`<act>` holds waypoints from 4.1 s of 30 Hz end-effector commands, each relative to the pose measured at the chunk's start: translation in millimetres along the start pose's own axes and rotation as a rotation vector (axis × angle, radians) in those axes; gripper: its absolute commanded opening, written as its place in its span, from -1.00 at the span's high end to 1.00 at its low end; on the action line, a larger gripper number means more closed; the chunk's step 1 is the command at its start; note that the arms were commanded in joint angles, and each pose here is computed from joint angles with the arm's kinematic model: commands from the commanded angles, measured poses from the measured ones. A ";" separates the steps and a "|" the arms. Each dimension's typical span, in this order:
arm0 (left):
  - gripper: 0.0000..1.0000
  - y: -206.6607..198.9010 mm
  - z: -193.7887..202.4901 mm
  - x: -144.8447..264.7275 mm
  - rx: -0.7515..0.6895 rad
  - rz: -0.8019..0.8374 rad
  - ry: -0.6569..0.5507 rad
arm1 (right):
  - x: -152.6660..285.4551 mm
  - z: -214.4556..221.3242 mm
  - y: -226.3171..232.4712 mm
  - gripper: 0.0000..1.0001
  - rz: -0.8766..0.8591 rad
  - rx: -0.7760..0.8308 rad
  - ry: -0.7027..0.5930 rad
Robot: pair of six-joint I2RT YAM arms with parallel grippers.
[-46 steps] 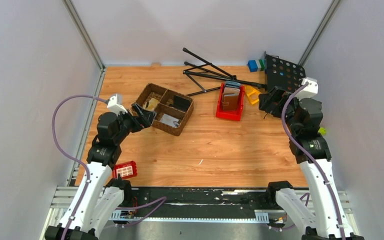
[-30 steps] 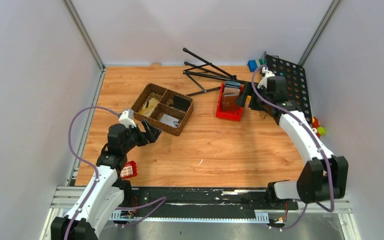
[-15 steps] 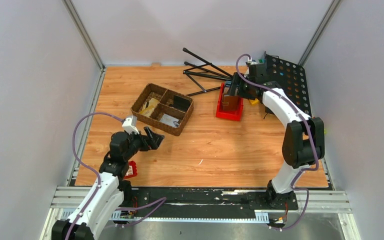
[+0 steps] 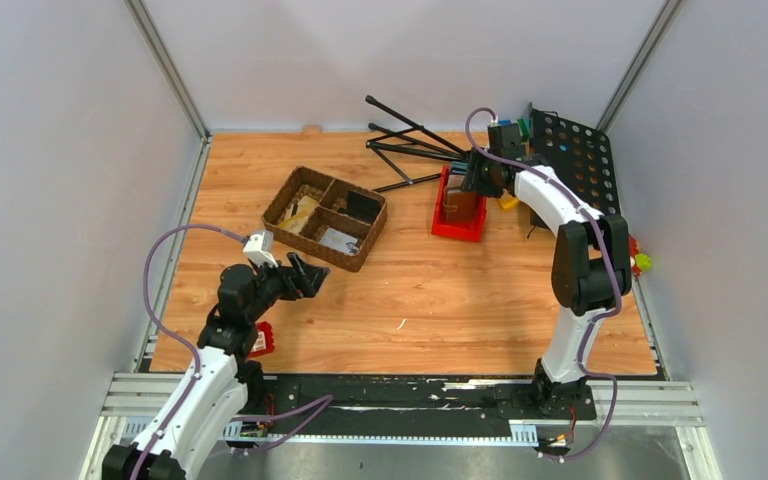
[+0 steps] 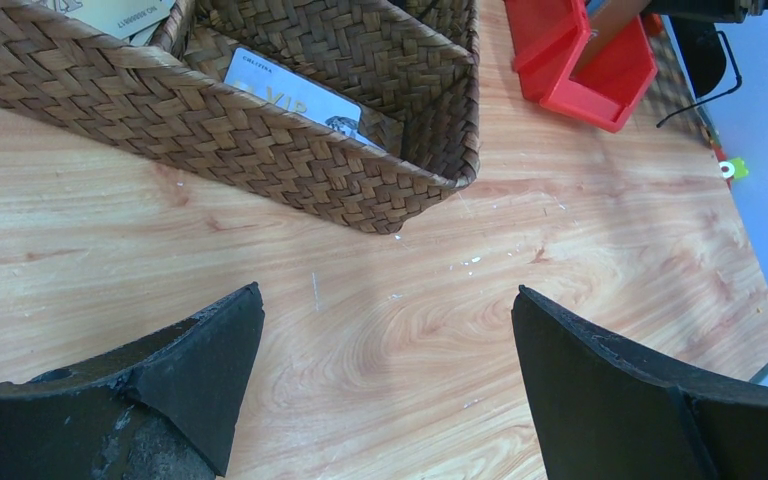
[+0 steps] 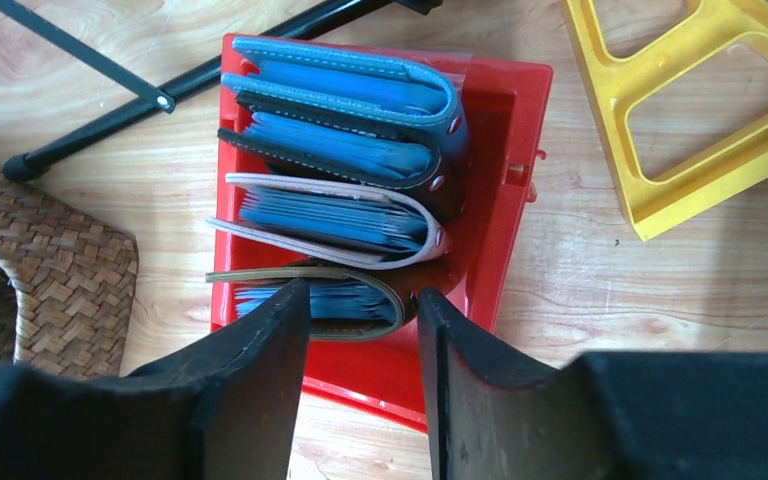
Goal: Take the credit cards out of the card holder
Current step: Pick up the card holder from the storage box, then open the card holder at the center of the board.
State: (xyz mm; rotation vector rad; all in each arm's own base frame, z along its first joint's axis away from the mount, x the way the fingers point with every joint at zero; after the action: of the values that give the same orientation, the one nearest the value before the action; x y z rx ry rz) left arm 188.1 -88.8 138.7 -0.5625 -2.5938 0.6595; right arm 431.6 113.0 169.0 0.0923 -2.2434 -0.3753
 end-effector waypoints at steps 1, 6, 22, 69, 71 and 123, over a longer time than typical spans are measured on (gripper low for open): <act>-1.00 -2.7 -6.2 0.7 -0.039 0.016 -0.039 | 8.6 -5.9 10.0 0.17 -0.043 -0.003 0.007; -1.00 -2.8 -6.6 2.7 -0.043 0.014 -0.050 | 25.1 2.9 11.8 0.75 -0.086 0.000 0.014; -1.00 -7.4 -5.9 1.9 -0.048 0.068 -0.058 | 134.8 2.5 39.6 1.00 -0.377 0.108 -0.117; -0.66 -174.2 -35.8 -13.1 0.019 0.986 0.244 | 228.6 122.2 108.5 1.00 -1.357 0.571 -0.085; -0.66 -178.4 -36.7 -9.3 0.023 1.023 0.250 | 231.7 119.0 113.8 1.00 -1.380 0.590 -0.084; 1.00 -132.1 -14.9 -44.6 -0.177 0.332 0.151 | 160.0 149.4 115.3 -0.87 -0.591 0.081 0.130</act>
State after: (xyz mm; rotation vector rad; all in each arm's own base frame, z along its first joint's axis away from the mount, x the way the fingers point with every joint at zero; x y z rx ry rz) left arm 186.2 -213.5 182.2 -1.0889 -2.2842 0.5134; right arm 213.3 220.5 238.1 0.9172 -2.0916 -0.5001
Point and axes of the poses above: each gripper's point midway between its finger pads, its own x axis back along the fingers, its own y axis along the line the jaws close on, z = x × y, the point moved 7 cm from there along x, back along the fingers, and after that the axes turned 1 degree about -x, right-handed, at the moved point
